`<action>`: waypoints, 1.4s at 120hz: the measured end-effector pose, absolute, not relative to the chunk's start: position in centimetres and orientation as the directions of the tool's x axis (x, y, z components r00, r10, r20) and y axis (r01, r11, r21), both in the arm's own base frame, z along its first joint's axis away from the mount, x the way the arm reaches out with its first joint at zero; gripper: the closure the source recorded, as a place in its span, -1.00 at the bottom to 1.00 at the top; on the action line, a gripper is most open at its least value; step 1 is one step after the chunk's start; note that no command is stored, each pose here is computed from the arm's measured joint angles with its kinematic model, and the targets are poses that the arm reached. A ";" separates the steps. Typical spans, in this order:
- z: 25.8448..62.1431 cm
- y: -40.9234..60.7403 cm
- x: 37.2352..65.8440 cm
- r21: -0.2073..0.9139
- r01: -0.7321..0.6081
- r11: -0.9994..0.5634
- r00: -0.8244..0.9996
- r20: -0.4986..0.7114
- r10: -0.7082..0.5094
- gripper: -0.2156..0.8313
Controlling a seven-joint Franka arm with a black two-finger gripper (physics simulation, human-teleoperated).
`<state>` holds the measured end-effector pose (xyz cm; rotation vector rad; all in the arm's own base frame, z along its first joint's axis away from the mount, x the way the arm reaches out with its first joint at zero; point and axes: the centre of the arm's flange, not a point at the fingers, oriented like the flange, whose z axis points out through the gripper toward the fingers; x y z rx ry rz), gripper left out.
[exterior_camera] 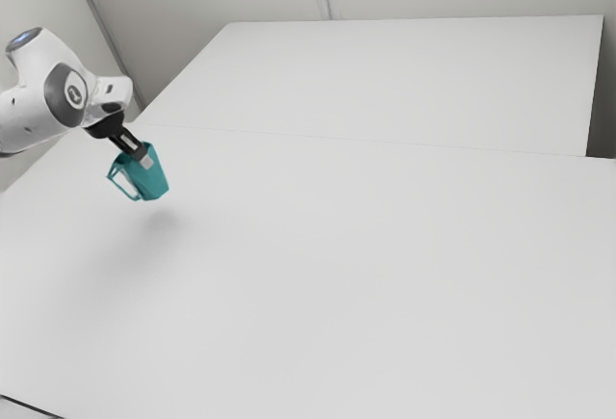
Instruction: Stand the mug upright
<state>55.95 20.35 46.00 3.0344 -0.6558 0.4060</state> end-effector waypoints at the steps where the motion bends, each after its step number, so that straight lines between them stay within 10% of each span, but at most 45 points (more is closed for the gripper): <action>1: 46.1 20.0 55.8 -0.048 -0.405 -0.913 0.880 0.250 -0.404 0.91; 168: 37.2 0.2 52.4 -0.010 0.461 -0.888 0.879 0.141 0.455 0.91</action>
